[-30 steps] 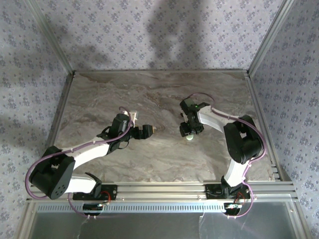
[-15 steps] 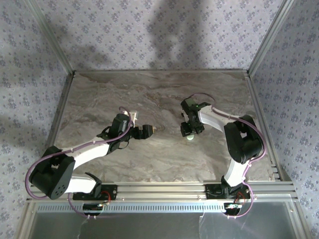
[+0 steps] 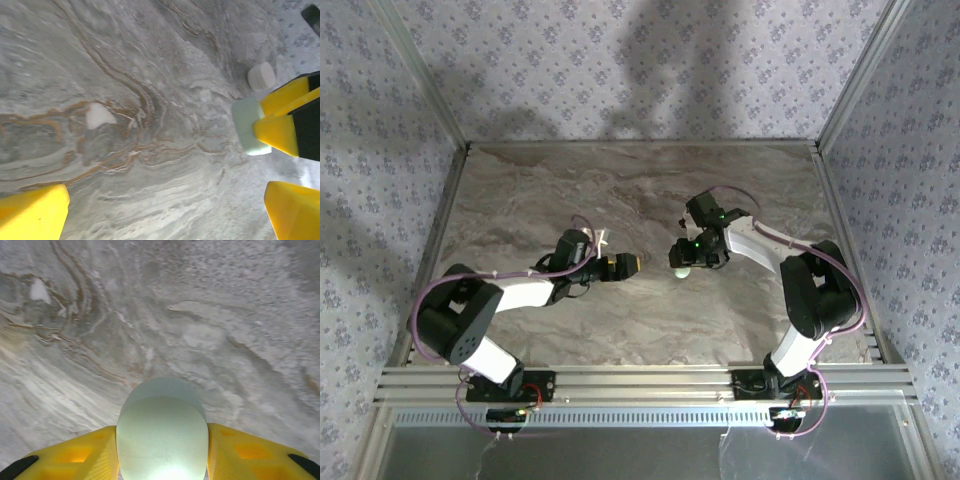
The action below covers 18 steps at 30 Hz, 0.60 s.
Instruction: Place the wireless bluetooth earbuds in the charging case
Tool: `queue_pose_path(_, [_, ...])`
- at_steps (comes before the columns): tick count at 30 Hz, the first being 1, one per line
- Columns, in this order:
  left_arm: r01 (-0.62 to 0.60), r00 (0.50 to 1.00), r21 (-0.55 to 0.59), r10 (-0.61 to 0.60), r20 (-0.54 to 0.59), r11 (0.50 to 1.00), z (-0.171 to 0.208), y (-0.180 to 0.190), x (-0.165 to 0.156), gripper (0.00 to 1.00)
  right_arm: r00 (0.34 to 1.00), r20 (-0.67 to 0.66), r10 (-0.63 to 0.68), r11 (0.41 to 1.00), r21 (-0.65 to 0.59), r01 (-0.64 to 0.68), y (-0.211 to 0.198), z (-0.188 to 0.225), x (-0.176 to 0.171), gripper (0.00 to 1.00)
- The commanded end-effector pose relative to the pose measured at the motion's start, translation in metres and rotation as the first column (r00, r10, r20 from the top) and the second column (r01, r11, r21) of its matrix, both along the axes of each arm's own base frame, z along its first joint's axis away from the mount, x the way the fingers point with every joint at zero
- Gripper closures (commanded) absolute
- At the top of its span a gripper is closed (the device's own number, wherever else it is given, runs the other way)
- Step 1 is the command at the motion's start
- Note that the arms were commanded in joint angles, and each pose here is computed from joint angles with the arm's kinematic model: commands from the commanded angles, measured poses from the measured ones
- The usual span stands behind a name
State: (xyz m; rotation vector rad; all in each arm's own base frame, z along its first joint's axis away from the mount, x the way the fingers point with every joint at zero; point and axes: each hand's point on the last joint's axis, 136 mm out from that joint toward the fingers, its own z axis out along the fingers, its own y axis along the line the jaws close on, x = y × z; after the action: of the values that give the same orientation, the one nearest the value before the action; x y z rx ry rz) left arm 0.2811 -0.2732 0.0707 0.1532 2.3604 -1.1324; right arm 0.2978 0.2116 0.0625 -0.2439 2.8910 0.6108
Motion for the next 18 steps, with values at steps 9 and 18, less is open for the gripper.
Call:
queue_pose_path(9, [0.145, 0.988, -0.149, -0.151, -0.032, 0.978, 0.010, -0.049, -0.015, 0.01, 0.997, -0.018, -0.069, 0.964, 0.257, 0.071, 0.042, 0.035, 0.005, 0.53])
queue_pose_path(18, [0.149, 0.987, -0.135, -0.156, -0.046, 0.980, 0.005, -0.050, -0.014, 0.01, 0.998, -0.039, -0.049, 0.943, 0.328, 0.059, 0.058, 0.041, 0.000, 0.53])
